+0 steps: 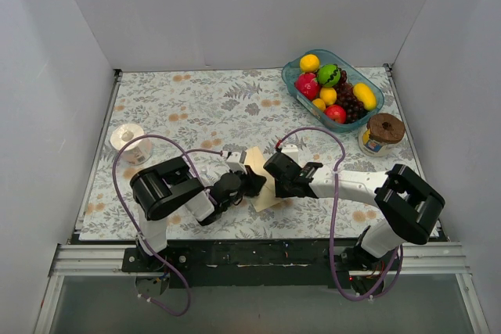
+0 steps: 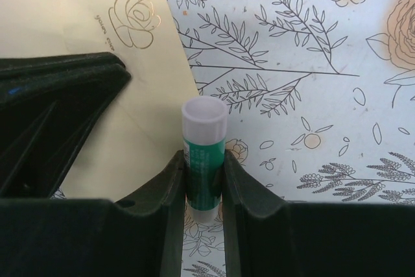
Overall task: Place the letter into the envelope and seal it
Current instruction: Press the envelope flap on the envelope.
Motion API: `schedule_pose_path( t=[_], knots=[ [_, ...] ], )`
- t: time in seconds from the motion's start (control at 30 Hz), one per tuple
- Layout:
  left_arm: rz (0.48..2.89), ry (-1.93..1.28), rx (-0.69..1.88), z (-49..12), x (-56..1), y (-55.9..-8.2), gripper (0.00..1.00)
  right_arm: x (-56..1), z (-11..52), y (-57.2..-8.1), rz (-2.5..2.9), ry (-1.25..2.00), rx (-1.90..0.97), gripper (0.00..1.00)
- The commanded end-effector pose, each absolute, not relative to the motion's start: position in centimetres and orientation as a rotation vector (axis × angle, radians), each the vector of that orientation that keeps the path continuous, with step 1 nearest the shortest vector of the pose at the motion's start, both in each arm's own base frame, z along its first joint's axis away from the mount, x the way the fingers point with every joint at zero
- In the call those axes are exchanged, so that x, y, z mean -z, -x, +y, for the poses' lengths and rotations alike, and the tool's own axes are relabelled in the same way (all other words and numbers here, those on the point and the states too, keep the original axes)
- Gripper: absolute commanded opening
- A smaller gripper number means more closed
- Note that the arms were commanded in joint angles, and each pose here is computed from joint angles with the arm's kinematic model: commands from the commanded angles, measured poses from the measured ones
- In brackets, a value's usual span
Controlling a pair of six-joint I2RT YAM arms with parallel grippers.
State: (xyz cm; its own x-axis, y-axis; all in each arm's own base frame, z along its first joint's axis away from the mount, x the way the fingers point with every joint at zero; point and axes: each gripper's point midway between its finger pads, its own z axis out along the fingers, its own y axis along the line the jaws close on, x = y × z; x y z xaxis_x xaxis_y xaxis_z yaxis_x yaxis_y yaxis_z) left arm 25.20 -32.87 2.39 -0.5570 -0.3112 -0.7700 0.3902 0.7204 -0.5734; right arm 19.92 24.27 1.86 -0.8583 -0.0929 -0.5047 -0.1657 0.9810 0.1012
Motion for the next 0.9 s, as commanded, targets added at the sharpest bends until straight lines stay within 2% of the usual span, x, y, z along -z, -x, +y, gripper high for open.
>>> schedule_pose_path(
  t=[0.0,0.2,0.43,0.7,0.87],
  knots=[
    [2.178,-0.059,0.672,-28.3,3.8,-25.6,0.00,2.1,21.4,-16.5,2.762,0.223,-0.069,0.01],
    [2.168,-0.065,0.641,-27.8,3.7,-27.2,0.00,2.2,21.3,-16.4,2.765,0.224,-0.070,0.01],
    [2.207,-0.076,0.706,-28.5,4.5,-26.2,0.00,1.6,21.4,-16.7,2.745,0.217,-0.073,0.01],
    [2.268,-0.037,0.725,-28.4,5.9,-23.7,0.00,-6.5,24.2,-20.1,2.531,0.194,-0.252,0.01],
    [2.303,-0.018,0.740,-29.4,6.4,-22.0,0.00,-7.0,25.2,-20.7,2.521,0.230,-0.263,0.01]
  ],
)
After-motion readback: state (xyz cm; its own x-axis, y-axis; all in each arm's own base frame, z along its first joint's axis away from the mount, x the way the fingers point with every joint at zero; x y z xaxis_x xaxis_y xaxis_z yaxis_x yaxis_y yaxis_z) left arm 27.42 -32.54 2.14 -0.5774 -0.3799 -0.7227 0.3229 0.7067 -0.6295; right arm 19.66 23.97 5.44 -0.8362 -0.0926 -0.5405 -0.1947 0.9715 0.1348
